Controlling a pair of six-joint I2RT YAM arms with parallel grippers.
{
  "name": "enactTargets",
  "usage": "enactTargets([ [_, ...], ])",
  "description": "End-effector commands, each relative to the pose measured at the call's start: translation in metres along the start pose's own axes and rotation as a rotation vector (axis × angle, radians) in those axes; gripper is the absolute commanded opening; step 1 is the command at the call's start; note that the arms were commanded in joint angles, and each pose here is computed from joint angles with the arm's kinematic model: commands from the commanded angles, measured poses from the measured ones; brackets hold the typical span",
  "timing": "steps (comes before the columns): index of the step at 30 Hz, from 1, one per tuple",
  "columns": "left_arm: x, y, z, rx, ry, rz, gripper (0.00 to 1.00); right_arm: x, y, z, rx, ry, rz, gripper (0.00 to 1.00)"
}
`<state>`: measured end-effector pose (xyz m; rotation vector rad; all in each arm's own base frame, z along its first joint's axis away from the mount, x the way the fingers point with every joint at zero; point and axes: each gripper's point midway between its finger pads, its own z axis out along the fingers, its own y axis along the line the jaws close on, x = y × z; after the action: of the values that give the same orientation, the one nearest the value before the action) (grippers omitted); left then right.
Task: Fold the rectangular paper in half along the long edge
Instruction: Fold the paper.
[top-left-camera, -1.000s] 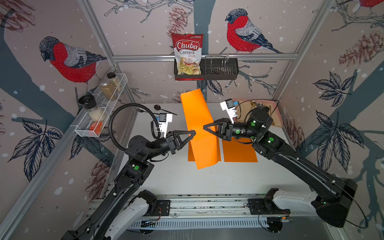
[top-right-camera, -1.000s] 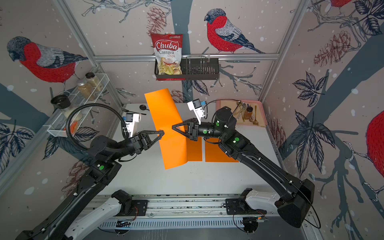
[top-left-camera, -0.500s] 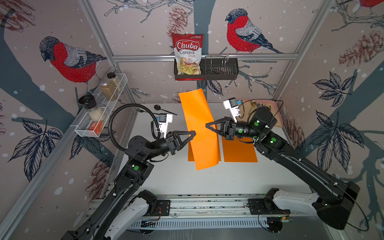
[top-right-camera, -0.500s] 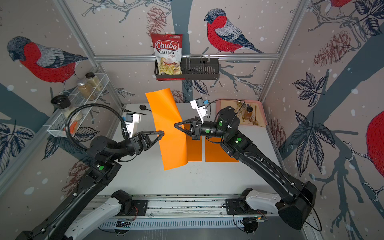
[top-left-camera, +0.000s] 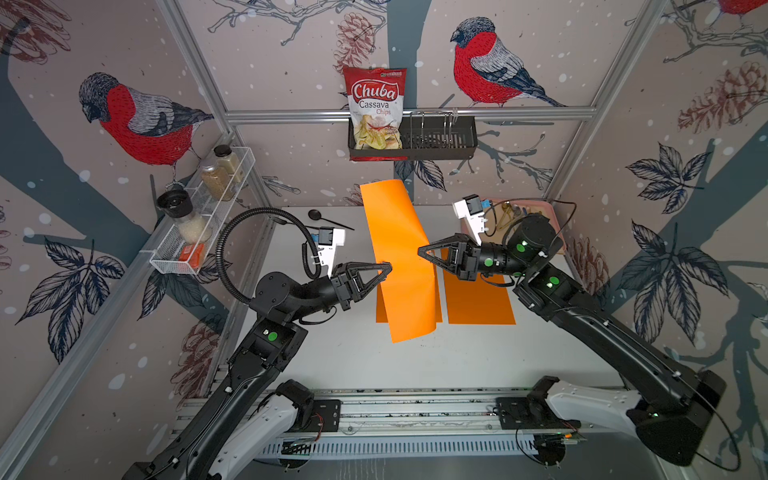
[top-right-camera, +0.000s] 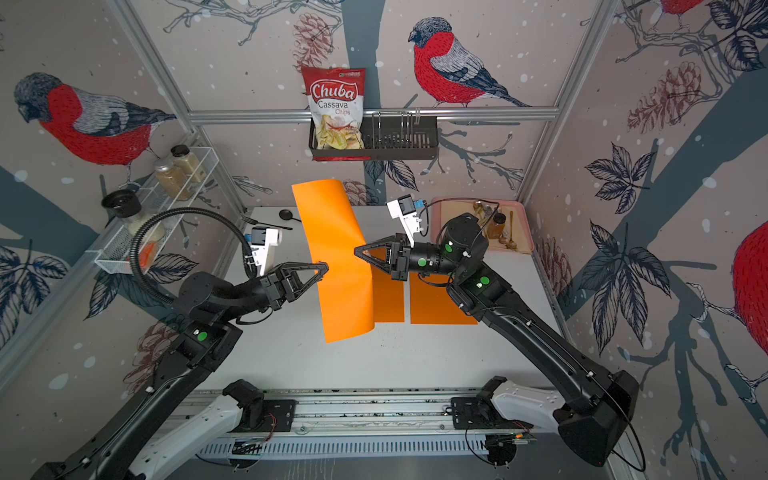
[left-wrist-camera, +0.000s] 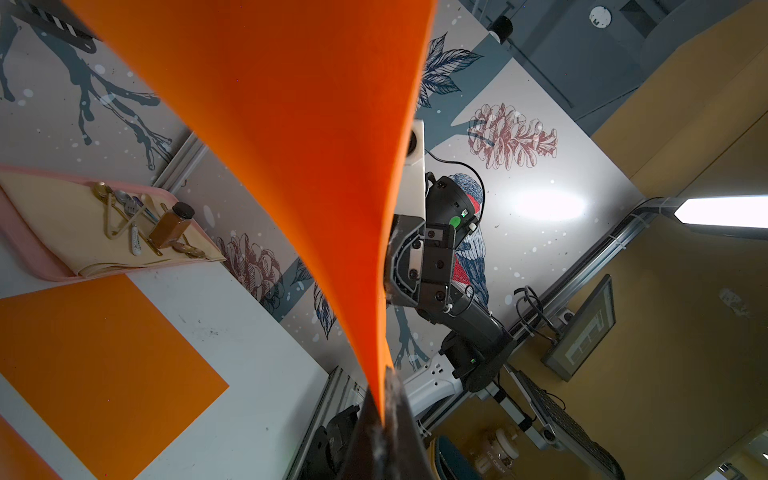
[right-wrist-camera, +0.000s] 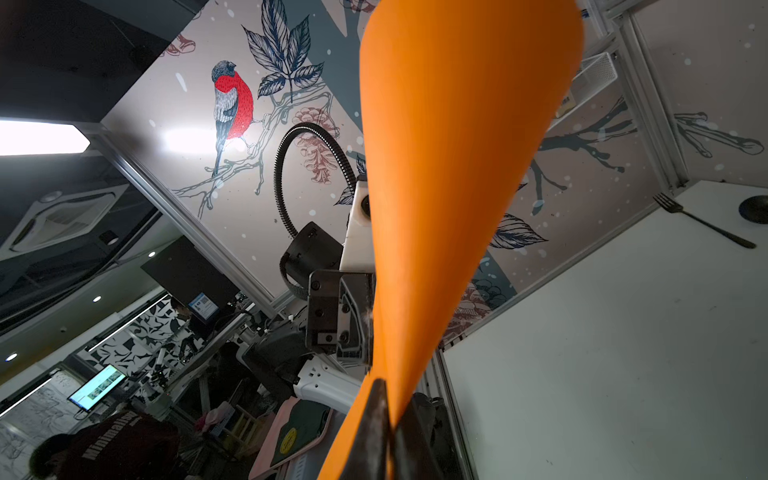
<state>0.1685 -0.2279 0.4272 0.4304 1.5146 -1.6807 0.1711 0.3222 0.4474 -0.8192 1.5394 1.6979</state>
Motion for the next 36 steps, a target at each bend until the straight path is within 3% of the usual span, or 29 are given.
enactTargets([
  [1,-0.006,-0.008,0.000,0.025,-0.021,0.027,0.00,-0.001,0.010,-0.003,-0.033,0.011,-0.045,0.15],
  [3,-0.006,-0.009,0.000,0.026,-0.021,0.027,0.00,0.001,0.012,-0.003,-0.047,0.024,-0.045,0.20],
  [6,-0.006,-0.009,0.000,0.030,-0.020,0.026,0.00,0.002,0.012,-0.005,-0.054,0.024,-0.047,0.00],
  [11,-0.006,-0.011,-0.001,0.038,-0.017,0.029,0.00,0.001,0.020,-0.007,-0.080,0.016,-0.058,0.00],
  [15,-0.007,-0.014,-0.001,0.046,-0.018,0.031,0.00,0.004,0.014,-0.003,-0.083,0.035,-0.037,0.25],
  [17,-0.007,-0.014,0.000,0.050,-0.016,0.029,0.00,0.006,0.012,0.001,-0.083,0.039,-0.032,0.27],
  [32,-0.004,-0.014,-0.001,0.051,-0.004,0.023,0.00,0.006,0.010,0.016,-0.097,0.049,-0.040,0.10],
  [36,-0.004,-0.014,-0.001,0.048,-0.003,0.022,0.00,0.005,0.012,0.015,-0.102,0.044,-0.046,0.00],
])
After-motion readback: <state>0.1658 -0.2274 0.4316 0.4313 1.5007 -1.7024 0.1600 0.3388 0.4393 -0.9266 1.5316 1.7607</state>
